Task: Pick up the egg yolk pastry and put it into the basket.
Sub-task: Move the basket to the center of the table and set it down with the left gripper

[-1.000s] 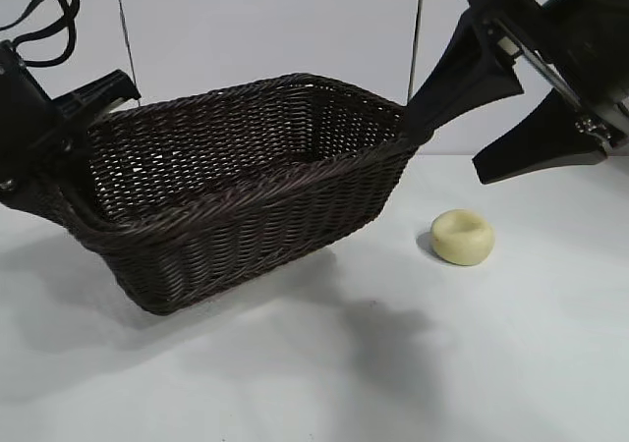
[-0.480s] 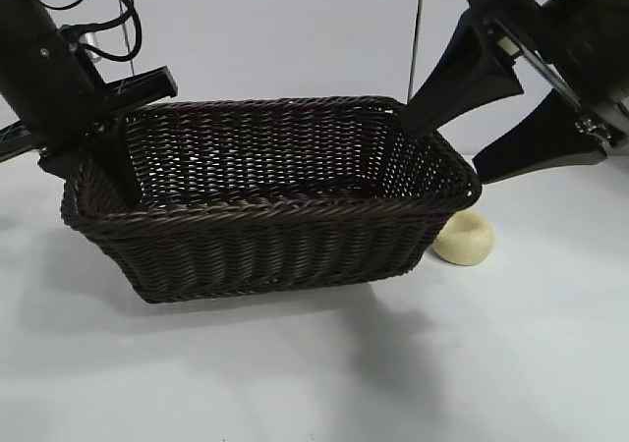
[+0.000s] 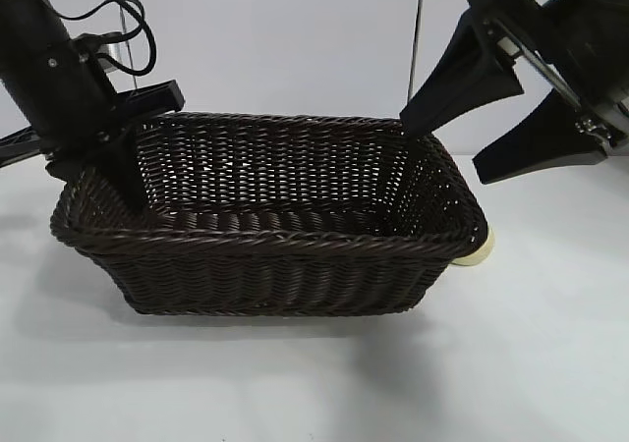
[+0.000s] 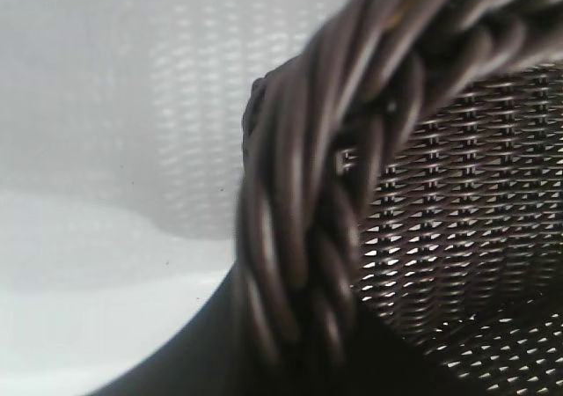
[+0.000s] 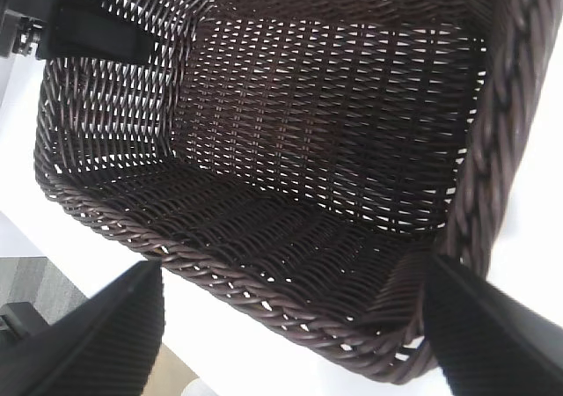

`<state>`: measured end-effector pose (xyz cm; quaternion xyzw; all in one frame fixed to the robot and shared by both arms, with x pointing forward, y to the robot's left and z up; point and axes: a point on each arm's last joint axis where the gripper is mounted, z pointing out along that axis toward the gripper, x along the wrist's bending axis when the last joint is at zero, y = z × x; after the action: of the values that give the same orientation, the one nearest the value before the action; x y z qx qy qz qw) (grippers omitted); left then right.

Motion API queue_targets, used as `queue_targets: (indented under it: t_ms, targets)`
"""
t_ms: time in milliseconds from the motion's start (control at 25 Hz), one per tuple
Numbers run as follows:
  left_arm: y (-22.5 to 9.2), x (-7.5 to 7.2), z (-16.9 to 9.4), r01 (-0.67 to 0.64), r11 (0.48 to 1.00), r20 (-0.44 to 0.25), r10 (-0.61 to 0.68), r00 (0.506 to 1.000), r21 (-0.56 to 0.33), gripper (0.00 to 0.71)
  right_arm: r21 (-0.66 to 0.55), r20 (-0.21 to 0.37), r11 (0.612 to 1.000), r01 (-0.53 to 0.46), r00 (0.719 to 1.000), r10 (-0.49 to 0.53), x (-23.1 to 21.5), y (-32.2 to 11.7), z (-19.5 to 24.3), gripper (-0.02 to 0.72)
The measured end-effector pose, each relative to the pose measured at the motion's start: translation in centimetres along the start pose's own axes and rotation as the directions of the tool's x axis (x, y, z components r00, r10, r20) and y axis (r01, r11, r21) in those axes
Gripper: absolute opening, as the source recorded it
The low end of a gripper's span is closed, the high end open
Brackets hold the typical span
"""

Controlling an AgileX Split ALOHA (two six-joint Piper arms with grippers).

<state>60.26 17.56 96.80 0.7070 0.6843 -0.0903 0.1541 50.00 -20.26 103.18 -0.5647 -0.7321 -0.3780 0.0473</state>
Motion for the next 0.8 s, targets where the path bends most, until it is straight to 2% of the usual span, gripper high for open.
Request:
queue_targets:
  t_ms: [280, 680, 760, 800]
  targets:
    - [0.4, 0.7, 2.3, -0.015, 0.999, -0.013, 0.015, 1.000, 0.036, 0.100, 0.001, 0.001, 1.000, 0.001, 1.000, -0.001, 0.0, 0.0, 0.0, 0.579]
    - [0.6, 1.2, 3.7, -0.020, 0.999, -0.021, 0.021, 1.000, 0.048, 0.101, 0.001, 0.002, 1.000, 0.002, 1.000, -0.002, 0.0, 0.0, 0.0, 0.579]
    - [0.6, 1.2, 3.7, -0.023, 0.999, -0.019, 0.024, 1.000, 0.047, 0.132, 0.001, 0.002, 1.000, 0.002, 1.000, -0.002, 0.0, 0.0, 0.0, 0.579]
    - [0.6, 1.1, 3.7, -0.023, 0.999, -0.017, 0.024, 1.000, 0.047, 0.174, 0.001, 0.002, 1.000, 0.002, 1.000, -0.002, 0.0, 0.0, 0.0, 0.579]
